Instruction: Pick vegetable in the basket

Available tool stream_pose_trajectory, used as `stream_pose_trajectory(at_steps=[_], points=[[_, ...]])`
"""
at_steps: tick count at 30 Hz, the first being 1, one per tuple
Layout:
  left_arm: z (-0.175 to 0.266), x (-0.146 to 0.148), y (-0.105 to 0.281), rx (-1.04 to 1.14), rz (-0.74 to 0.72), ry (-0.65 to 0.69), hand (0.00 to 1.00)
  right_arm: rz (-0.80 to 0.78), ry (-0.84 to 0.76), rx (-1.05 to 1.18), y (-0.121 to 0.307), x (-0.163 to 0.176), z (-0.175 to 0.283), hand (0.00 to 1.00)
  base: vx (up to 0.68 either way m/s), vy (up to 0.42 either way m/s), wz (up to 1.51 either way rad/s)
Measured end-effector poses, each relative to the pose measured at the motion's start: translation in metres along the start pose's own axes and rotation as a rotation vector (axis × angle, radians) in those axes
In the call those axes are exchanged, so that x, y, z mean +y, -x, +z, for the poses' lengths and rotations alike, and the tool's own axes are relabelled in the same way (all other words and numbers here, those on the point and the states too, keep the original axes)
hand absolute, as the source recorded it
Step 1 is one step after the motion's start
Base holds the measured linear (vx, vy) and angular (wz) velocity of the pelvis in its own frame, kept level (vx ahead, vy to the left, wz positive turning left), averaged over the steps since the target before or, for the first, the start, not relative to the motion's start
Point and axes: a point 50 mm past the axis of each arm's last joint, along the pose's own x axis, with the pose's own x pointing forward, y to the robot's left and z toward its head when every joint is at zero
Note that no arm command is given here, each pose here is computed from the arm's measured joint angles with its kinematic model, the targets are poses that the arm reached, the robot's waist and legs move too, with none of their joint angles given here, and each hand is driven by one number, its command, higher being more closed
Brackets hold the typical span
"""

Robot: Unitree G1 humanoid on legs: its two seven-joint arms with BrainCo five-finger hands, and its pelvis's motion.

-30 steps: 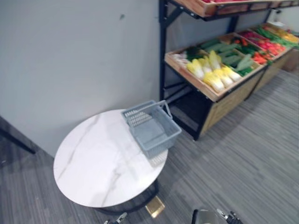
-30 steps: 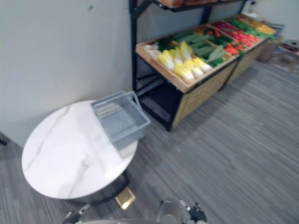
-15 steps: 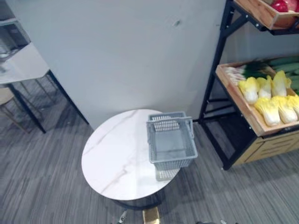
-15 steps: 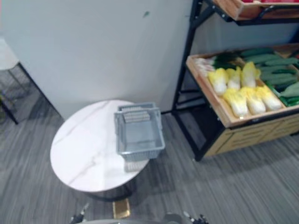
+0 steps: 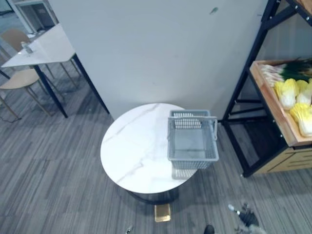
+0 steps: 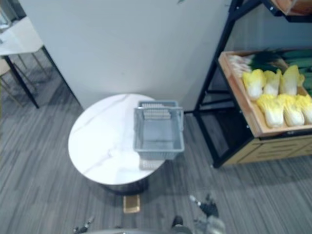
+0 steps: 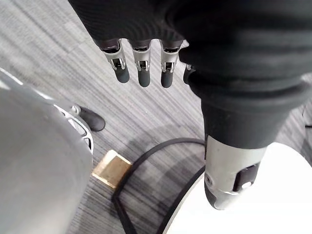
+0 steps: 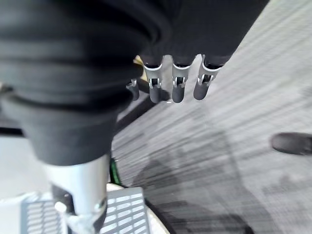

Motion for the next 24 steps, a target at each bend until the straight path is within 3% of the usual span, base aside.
stream_pose_trajectory(at_steps=[6,13,24], points=[[0.009,0.014,-0.004,-0.019,-0.010,-0.168,0.00,0.014,0.422,-0.561,-0.001,-0.019,0.140,0.00,0.01,0.055,-0.11],[0.015,0.013,-0.006,-0.044,-0.036,-0.252,0.00,0.065,0.783,-1.117,0.039,0.019,0.270,0.00,0.01,-0.005,0.01],[0.025,0.014,-0.007,-0.076,-0.024,-0.210,0.00,0.117,1.032,-1.327,0.052,0.090,0.367,0.00,-0.03,-0.010,0.11]])
